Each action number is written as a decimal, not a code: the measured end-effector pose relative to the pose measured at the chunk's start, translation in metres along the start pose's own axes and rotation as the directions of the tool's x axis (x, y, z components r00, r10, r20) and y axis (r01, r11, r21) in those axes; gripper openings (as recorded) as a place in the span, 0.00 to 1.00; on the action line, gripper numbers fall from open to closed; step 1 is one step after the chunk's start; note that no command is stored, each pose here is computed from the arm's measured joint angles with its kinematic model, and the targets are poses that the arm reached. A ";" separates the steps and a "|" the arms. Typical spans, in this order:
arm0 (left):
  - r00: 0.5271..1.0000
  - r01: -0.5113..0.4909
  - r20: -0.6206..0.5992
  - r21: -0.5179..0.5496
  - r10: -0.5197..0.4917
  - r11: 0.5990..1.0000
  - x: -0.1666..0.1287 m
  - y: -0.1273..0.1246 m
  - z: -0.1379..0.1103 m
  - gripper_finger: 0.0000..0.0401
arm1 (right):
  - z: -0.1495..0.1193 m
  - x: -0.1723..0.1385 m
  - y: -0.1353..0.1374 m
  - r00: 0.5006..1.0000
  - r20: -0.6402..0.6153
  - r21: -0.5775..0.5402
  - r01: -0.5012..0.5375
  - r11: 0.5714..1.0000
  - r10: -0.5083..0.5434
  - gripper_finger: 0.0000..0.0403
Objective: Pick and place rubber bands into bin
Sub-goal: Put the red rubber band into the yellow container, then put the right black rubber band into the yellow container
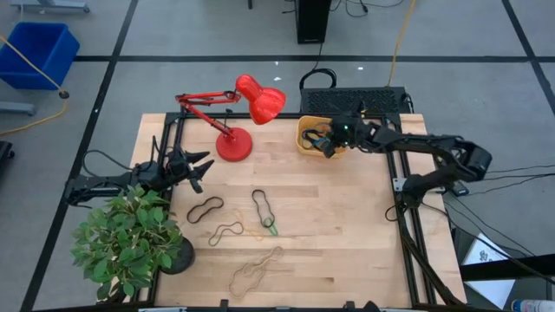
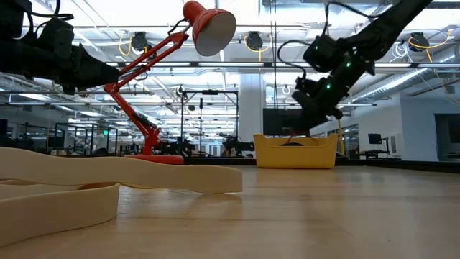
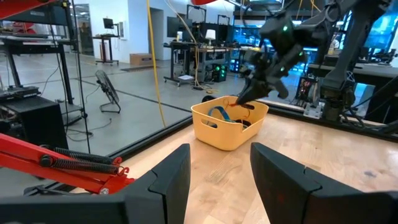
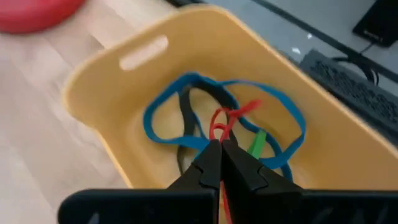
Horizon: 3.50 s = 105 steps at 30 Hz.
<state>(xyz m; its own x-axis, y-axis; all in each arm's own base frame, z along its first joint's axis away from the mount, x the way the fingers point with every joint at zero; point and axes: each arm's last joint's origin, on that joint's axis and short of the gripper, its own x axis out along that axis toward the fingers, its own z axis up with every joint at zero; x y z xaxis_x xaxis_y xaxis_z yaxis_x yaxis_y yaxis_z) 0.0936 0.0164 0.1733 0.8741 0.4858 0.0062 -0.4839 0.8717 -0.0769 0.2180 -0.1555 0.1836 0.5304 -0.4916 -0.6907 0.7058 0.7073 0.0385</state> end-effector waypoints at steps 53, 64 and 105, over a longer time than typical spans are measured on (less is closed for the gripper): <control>0.989 0.101 -0.081 -0.211 -0.121 0.972 0.012 -0.010 -0.006 0.43 | 0.030 -0.123 0.051 0.815 0.484 -0.278 -0.201 0.939 0.318 0.45; 0.937 0.195 -0.281 -0.068 -0.206 0.979 0.056 -0.038 0.020 0.43 | 0.030 -0.122 0.050 0.817 0.485 -0.323 -0.164 0.932 0.312 0.45; 0.561 0.267 -0.824 0.084 -0.084 0.960 0.161 -0.090 -0.055 0.43 | 0.013 -0.114 0.048 0.904 0.317 -0.443 -0.127 0.887 0.288 0.46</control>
<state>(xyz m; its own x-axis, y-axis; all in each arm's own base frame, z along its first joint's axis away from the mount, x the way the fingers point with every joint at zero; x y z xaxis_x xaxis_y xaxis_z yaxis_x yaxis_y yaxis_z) 0.2807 0.0127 0.1259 0.5663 0.1461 -0.8111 -0.2343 0.9721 0.0116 0.1974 -0.0727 0.2737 0.8312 -0.4019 -0.3842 0.3510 0.9152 -0.1980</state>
